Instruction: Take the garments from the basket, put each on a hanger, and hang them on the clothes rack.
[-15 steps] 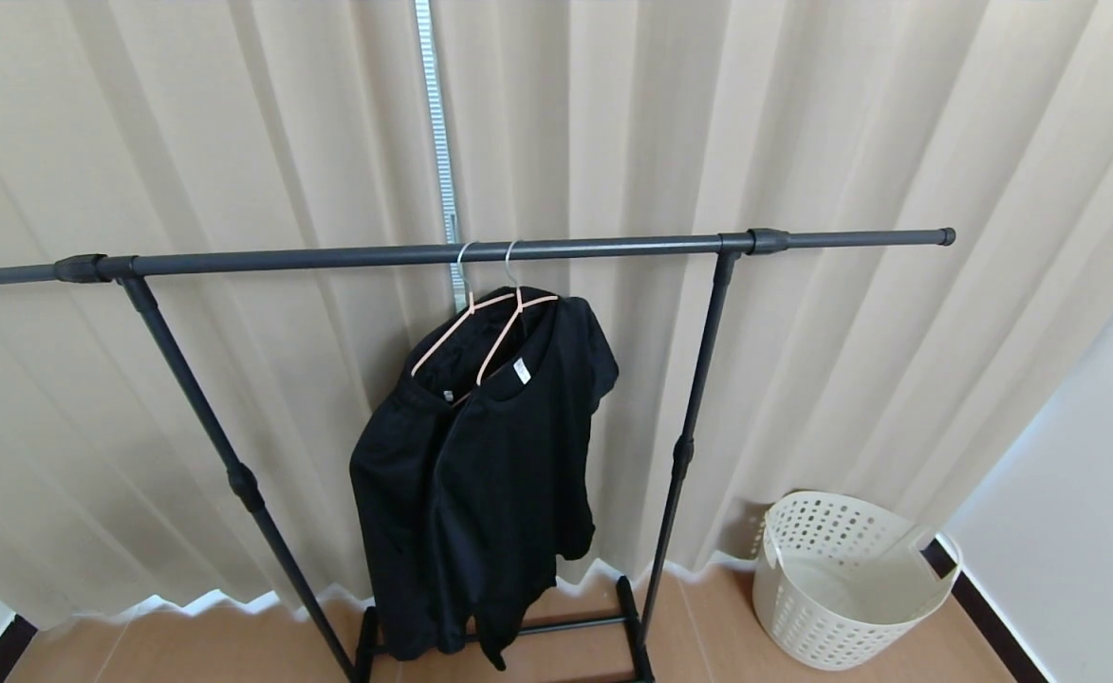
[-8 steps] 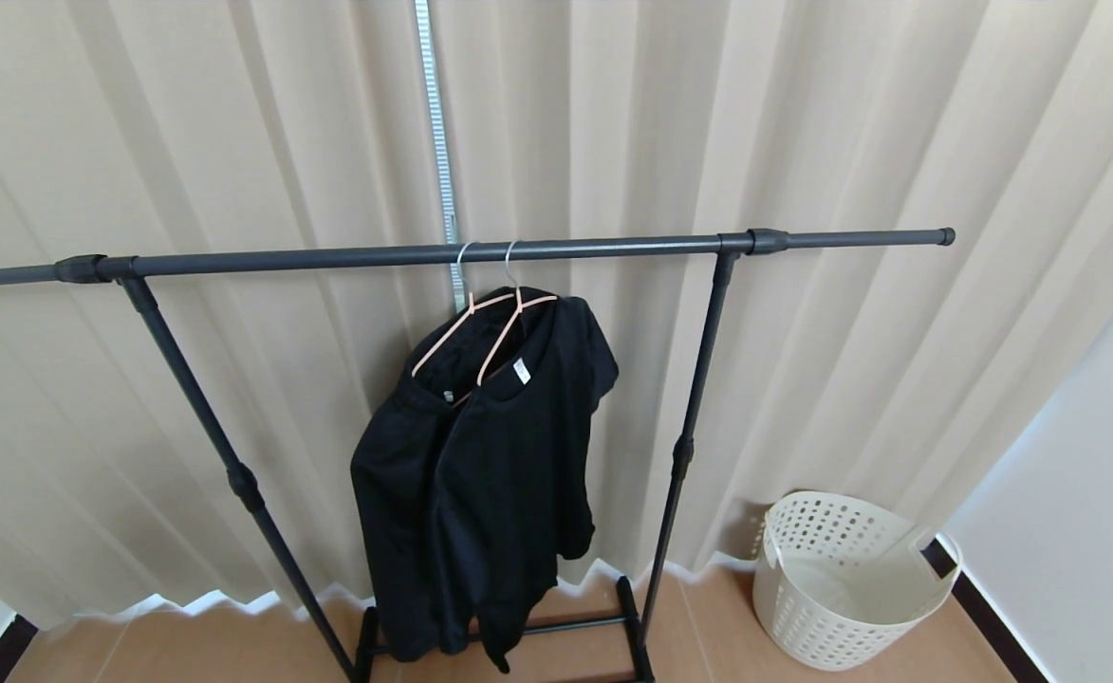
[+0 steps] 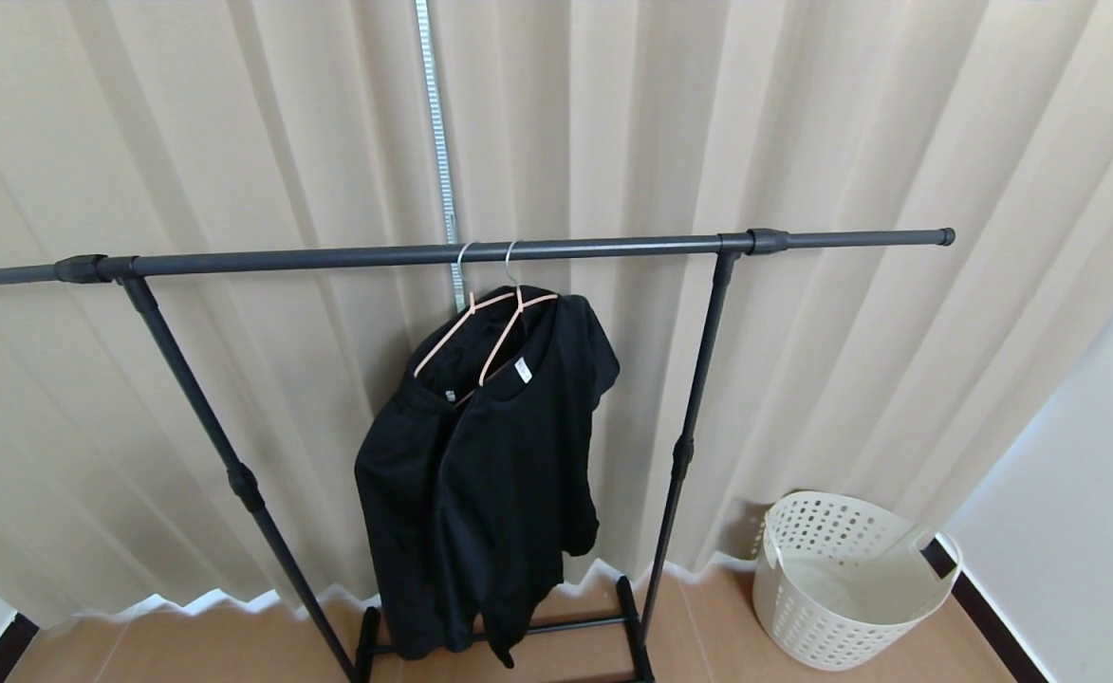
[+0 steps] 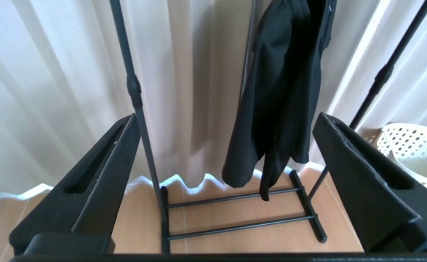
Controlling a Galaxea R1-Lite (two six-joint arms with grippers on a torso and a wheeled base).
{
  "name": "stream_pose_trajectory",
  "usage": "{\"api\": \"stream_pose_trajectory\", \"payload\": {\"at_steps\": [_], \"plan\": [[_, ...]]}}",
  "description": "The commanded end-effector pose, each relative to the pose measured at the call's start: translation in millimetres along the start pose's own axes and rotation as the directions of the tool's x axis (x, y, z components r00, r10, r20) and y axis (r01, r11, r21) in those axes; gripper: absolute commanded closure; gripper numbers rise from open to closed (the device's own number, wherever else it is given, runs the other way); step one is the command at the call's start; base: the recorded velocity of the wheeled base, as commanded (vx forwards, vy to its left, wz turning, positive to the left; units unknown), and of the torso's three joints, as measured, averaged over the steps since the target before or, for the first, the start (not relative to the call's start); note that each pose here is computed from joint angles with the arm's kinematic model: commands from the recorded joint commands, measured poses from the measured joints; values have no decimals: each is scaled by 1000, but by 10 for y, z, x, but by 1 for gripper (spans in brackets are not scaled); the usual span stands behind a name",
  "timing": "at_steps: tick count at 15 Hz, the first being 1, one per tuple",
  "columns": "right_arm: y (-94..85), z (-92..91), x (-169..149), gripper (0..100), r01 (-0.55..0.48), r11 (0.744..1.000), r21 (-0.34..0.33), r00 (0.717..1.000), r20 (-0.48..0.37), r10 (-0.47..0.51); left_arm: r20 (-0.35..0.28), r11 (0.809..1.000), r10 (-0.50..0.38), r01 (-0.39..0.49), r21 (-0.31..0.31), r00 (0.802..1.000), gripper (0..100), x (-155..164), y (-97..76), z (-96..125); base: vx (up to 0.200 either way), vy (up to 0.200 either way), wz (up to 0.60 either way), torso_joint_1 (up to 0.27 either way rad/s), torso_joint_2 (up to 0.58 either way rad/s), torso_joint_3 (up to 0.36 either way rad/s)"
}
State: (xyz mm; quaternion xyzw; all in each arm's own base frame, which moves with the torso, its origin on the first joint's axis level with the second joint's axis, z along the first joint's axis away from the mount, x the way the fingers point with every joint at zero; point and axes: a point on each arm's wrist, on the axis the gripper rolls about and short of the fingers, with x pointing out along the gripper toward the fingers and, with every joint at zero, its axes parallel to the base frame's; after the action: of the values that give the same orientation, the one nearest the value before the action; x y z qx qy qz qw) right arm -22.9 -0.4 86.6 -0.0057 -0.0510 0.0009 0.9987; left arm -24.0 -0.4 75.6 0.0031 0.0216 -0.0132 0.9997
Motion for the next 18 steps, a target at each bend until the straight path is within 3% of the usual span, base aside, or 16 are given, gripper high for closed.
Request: {"api": "stream_pose_trajectory", "payload": {"at_steps": [1, 18], "plan": [[0, 0, 3, 0, 1, 1000, 3, 1000, -4, -1, -4, 1000, 0, 0, -1, 1000, 0, 3, 0, 1, 0, 0, 0, 0, 0, 0], [-1, 1, 2, 0, 5, 1000, 8, 1000, -1, -5, -4, 1000, 0, 0, -1, 1000, 0, 3, 0, 1, 0, 0, 0, 0, 0, 0]]}}
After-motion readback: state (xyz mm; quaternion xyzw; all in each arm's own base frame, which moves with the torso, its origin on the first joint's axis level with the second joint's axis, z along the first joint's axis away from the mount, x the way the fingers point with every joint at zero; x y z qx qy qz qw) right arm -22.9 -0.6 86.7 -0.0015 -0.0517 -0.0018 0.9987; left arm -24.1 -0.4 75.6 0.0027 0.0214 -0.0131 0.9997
